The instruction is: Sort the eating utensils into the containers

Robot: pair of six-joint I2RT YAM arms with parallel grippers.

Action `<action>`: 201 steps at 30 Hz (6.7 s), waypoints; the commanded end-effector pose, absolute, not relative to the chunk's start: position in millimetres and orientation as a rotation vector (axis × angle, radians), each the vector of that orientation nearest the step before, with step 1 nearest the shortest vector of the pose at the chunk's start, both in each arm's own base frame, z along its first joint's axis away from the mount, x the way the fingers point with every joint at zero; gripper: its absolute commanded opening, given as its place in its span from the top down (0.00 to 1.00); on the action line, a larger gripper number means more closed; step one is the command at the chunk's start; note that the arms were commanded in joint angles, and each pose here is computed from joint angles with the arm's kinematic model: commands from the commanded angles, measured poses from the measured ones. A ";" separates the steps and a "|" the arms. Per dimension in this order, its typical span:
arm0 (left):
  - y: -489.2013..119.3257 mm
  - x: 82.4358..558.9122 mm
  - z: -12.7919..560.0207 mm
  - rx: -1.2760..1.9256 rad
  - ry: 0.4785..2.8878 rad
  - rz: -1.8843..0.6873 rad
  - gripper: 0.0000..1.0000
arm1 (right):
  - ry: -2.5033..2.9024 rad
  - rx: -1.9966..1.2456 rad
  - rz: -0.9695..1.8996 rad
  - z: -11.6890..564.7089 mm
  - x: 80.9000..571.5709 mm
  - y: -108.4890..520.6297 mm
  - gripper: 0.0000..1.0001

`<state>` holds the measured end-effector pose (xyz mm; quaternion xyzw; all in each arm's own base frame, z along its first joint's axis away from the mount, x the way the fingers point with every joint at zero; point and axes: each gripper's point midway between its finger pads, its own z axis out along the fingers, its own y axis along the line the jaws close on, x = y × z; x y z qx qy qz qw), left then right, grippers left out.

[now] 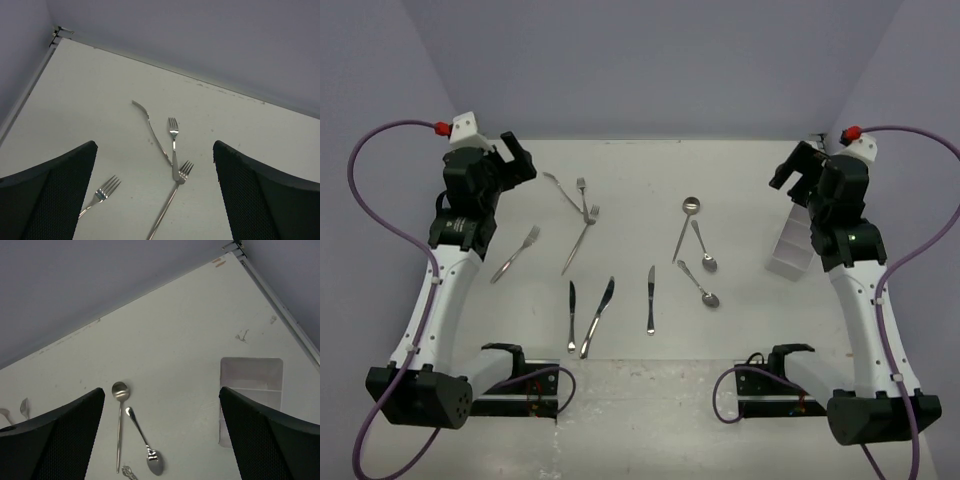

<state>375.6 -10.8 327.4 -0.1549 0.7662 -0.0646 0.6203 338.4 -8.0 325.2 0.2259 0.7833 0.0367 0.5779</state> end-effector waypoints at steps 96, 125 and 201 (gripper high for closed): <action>23.0 390.1 265.9 -0.448 1.779 0.059 0.00 | 1.435 -0.235 -0.166 288.4 406.2 -10.5 1.00; 29.3 396.7 249.3 -0.453 1.822 0.119 0.00 | 1.585 -0.255 -0.092 215.3 402.4 -78.5 0.99; -148.3 385.9 43.0 0.333 2.382 -0.281 1.00 | 2.031 0.123 0.293 211.7 351.2 140.8 0.01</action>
